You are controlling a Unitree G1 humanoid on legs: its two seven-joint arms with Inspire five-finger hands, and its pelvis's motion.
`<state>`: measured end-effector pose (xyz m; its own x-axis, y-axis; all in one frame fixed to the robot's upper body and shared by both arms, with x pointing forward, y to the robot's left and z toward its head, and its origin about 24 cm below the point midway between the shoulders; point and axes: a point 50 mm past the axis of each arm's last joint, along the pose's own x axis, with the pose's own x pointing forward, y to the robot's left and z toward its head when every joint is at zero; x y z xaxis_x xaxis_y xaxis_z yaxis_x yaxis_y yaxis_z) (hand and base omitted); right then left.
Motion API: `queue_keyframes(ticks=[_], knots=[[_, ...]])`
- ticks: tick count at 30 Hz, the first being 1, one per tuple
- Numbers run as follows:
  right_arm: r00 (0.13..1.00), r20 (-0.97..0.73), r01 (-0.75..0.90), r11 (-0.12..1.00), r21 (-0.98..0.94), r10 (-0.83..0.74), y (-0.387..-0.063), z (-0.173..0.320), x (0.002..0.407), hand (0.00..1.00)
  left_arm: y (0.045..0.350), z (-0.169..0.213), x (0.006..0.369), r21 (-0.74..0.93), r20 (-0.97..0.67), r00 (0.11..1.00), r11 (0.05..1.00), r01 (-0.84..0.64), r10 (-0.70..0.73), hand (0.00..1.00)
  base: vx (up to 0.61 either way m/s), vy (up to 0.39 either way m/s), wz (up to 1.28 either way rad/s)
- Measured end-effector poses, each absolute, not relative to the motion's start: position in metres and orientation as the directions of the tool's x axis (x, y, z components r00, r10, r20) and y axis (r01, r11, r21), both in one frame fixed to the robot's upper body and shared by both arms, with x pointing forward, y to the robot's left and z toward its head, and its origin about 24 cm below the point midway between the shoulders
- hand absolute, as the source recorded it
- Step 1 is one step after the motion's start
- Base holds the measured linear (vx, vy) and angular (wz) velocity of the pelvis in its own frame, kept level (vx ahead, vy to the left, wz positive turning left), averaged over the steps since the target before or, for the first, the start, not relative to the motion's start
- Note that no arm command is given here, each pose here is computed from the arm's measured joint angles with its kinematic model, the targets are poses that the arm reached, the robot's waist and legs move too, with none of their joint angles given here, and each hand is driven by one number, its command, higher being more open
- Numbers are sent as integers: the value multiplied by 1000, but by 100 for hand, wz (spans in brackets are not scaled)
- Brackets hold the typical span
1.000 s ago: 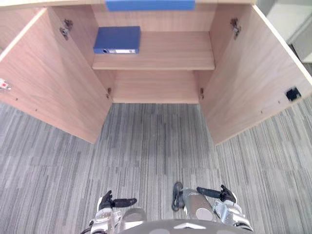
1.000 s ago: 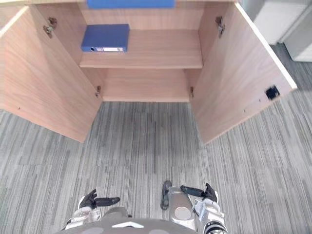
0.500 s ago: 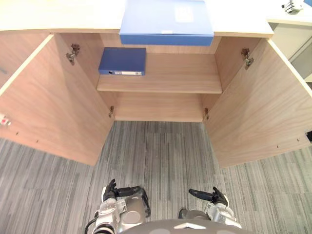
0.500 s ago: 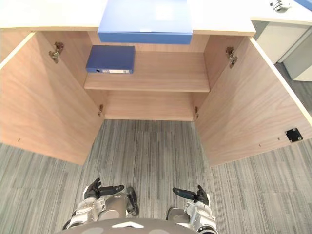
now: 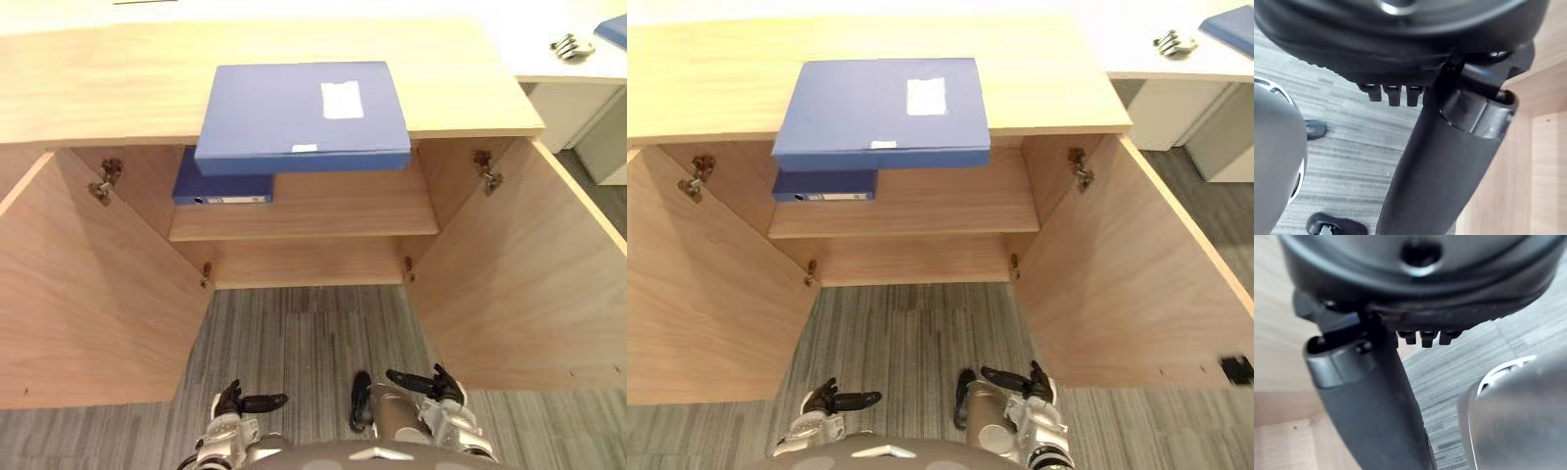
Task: Walk over to the cabinet, pick up the folder, carry it to the office cabinet, place the folder inside the office cabinet, then close the office cabinet door
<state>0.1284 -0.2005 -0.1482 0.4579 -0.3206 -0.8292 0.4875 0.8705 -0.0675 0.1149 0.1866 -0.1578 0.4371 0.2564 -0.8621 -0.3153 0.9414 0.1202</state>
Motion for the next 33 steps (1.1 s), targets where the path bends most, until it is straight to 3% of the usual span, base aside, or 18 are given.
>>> queue_keyframes(ticks=[3,10,20,33], knots=[[424,-845,500,862,-82,-326,-203,-151,119,100,181,-155,125,95,-850,469,945,-312,240,100,256,-202,58],[439,-843,468,880,-80,-310,-197,-151,122,100,169,-147,143,41,-818,528,939,-341,227,100,137,-13,2],[408,-867,475,877,-67,-287,-186,-156,109,100,178,-151,131,73,-835,492,937,-341,244,100,141,201,-26],[352,-884,461,879,-122,-307,-200,-161,97,100,172,-155,123,114,-847,492,973,-199,199,100,-2,-16,-5]])
